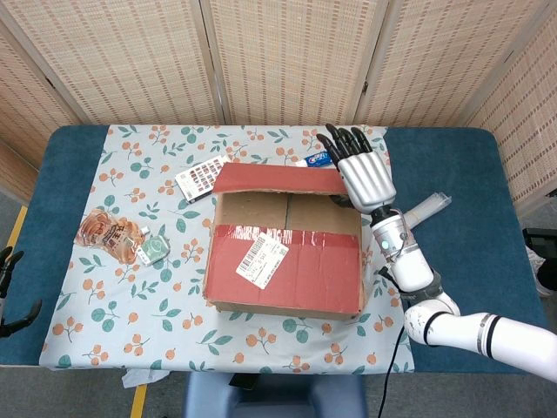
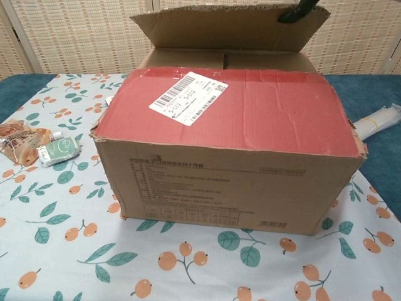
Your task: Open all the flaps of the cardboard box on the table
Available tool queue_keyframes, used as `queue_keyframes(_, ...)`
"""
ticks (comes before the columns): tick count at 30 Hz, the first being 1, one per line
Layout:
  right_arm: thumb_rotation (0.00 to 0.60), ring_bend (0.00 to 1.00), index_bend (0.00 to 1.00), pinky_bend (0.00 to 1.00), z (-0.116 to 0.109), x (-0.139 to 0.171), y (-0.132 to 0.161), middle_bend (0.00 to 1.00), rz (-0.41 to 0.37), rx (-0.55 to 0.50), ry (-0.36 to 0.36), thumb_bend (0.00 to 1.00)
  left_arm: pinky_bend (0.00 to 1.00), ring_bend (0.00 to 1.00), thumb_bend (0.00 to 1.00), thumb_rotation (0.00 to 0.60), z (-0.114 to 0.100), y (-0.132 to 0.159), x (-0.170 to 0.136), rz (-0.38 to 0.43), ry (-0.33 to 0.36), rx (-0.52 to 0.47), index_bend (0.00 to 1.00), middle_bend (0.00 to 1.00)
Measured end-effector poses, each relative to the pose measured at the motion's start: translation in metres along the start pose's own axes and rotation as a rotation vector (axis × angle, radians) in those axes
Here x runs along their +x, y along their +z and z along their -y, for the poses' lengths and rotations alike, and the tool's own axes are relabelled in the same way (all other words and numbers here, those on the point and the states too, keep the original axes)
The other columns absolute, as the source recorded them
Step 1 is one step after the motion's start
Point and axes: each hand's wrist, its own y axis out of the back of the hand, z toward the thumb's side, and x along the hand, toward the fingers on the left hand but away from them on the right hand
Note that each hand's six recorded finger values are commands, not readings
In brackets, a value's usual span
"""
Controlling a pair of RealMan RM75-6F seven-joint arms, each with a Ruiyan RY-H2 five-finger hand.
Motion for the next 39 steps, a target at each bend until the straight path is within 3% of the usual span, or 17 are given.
queue_keyframes(13,0.600,0.00,0.00,0.00,-0.031,-0.078,-0.034,0.00,0.123,0.020,-0.021,0.30,0.00,0.00,0.41,0.600,0.007,-0.016,0.010,-0.064,-0.032,-0.011,0.00,0.00)
queue_keyframes(22,0.600,0.00,0.00,0.00,-0.026,-0.122,-0.060,0.00,0.196,-0.024,0.007,0.30,0.00,0.00,0.41,0.600,0.011,-0.029,0.017,-0.108,-0.056,-0.012,0.00,0.00)
queue_keyframes(30,0.600,0.00,0.00,0.00,-0.017,-0.103,-0.052,0.00,0.123,-0.068,0.028,0.30,0.00,0.00,0.41,0.600,0.011,-0.025,0.016,-0.099,-0.049,-0.001,0.00,0.00)
queue_keyframes(39,0.600,0.00,0.00,0.00,-0.024,-0.023,-0.040,0.00,-0.012,-0.219,0.117,0.30,0.00,0.00,0.41,0.600,0.014,-0.020,0.015,-0.089,-0.051,0.035,0.00,0.00)
